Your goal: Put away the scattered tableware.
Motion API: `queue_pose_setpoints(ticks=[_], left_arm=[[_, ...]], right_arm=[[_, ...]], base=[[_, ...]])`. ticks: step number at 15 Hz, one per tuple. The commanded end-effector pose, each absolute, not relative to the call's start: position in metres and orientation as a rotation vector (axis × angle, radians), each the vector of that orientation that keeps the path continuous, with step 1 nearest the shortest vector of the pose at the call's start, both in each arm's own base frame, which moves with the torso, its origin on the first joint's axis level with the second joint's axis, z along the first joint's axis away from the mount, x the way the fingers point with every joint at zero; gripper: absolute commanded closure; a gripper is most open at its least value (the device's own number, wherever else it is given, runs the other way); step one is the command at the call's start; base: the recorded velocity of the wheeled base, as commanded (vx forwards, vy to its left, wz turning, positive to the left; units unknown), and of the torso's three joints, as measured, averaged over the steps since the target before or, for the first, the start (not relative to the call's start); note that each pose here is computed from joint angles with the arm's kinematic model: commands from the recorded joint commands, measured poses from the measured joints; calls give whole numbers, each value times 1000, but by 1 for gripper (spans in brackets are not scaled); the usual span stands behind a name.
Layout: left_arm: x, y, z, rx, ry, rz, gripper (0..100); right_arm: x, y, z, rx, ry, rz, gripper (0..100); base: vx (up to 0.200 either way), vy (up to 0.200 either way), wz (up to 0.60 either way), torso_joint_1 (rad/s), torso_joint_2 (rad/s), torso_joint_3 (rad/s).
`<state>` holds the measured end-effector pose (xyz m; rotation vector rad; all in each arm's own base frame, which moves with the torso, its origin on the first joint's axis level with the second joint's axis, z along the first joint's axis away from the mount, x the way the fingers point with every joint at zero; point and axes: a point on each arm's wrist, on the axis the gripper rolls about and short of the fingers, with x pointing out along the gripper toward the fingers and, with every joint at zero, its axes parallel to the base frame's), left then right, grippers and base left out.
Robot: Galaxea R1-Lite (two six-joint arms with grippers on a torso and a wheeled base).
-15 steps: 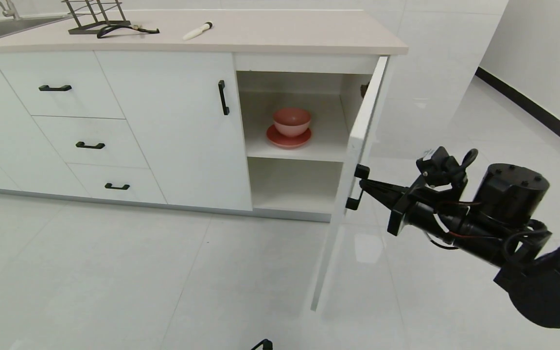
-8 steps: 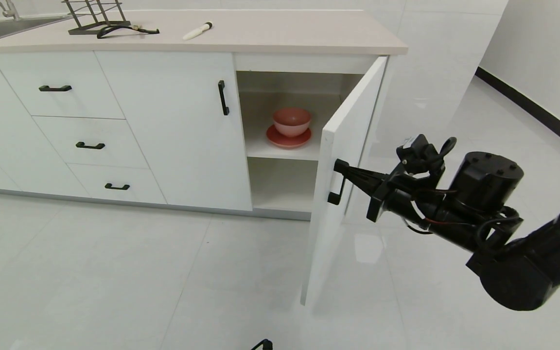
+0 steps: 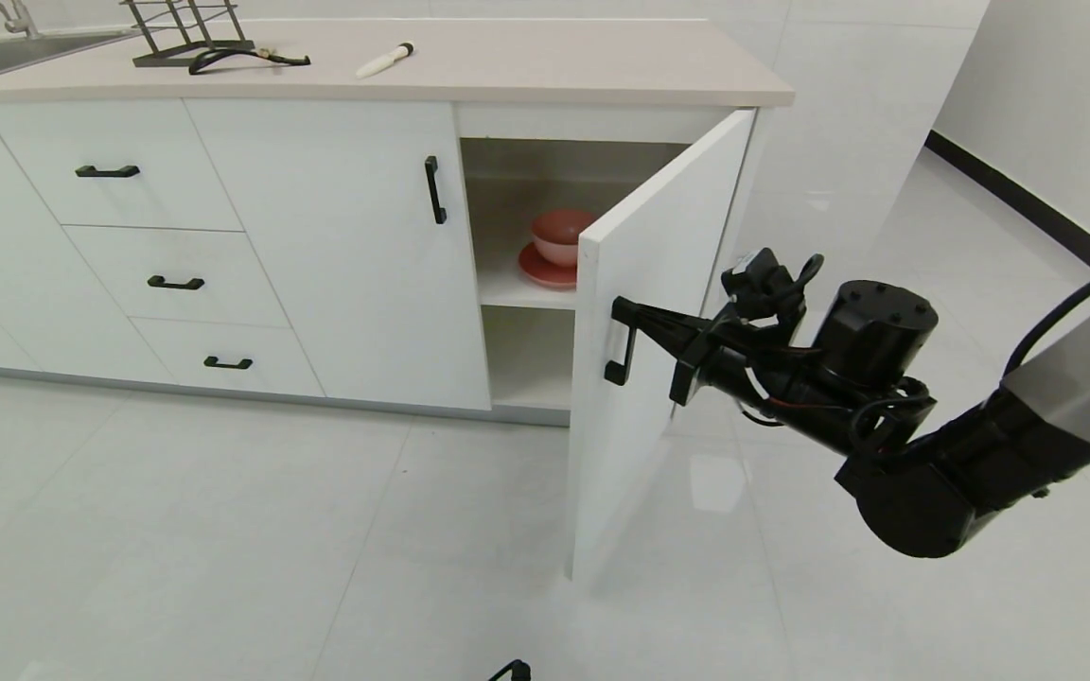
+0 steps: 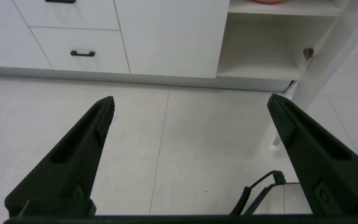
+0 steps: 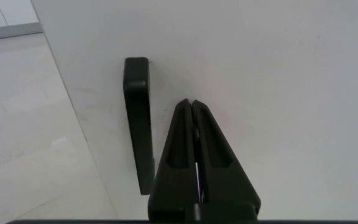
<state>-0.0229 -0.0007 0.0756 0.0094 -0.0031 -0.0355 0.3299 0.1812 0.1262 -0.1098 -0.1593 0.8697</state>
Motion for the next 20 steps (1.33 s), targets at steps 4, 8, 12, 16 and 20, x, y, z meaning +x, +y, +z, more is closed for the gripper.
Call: queue_pose_setpoints(ticks=[4,8,12,16,20], left_arm=[[-23,-1,76,9,-2,-35,0],[-23,-1,76,9,-2,-35,0],[-23,-1,76,9,-2,-35,0],[-23,-1,75,9,0,-35,0],[-23,-1,76,9,-2,-35,0]], right_arm=[[338,206,119,-107,-181,915,100],[348,213,121,-105,-214,914,100],[357,219,126,-103,-258,911,100],[370,227,118,-103,-274,911,100],[383,241,119,-98,-331,916,100]], base=[[0,0,0,0,0,0],[0,0,0,0,0,0],[0,0,0,0,0,0],[0,0,0,0,0,0],[0,0,0,0,0,0]])
